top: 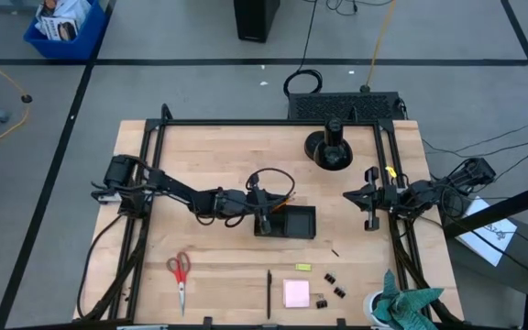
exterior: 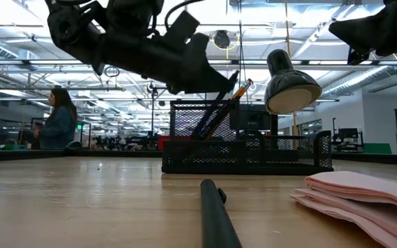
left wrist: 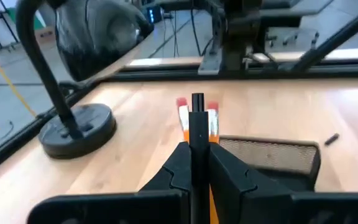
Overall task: Pick and place office supplies into organizer
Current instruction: Put the black pen into the black desk organizer
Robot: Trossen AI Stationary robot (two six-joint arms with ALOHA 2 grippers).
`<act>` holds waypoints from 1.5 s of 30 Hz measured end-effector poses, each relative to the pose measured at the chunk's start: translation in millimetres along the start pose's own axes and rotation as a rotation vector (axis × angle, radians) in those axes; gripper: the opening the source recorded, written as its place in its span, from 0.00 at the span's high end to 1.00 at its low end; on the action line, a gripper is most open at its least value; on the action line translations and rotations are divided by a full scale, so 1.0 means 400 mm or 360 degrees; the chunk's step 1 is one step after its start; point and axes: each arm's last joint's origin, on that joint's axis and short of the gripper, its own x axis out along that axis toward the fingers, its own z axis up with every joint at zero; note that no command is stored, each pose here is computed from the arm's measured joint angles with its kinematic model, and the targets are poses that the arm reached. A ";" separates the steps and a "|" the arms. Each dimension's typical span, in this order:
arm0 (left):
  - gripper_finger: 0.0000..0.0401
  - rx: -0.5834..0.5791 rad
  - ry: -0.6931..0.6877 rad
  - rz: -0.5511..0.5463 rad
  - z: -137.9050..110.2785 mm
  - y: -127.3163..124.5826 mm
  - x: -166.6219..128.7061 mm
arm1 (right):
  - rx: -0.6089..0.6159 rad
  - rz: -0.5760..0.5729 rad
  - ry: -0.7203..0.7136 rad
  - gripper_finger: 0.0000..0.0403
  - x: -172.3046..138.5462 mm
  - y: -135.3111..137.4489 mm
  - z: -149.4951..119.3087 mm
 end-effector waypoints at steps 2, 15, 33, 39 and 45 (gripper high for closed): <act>0.92 -0.0016 0.0004 -0.0003 -0.005 -0.002 0.004 | -0.0002 0.0000 -0.0001 0.99 0.000 0.000 0.000; 0.92 -0.0046 0.0107 -0.0006 -0.033 -0.006 0.008 | -0.0007 -0.0003 -0.0020 0.99 0.000 -0.001 0.003; 0.61 -0.0119 0.0090 0.0043 -0.021 -0.007 0.006 | -0.0006 -0.0003 -0.0022 0.99 0.000 -0.001 0.004; 0.60 0.0006 0.0199 0.0181 0.075 -0.047 -0.009 | -0.0003 -0.0003 -0.0027 0.99 0.000 -0.001 0.004; 0.60 -0.0142 0.0510 0.0189 0.234 -0.147 -0.017 | -0.0003 -0.0005 -0.0027 0.99 0.001 0.000 0.005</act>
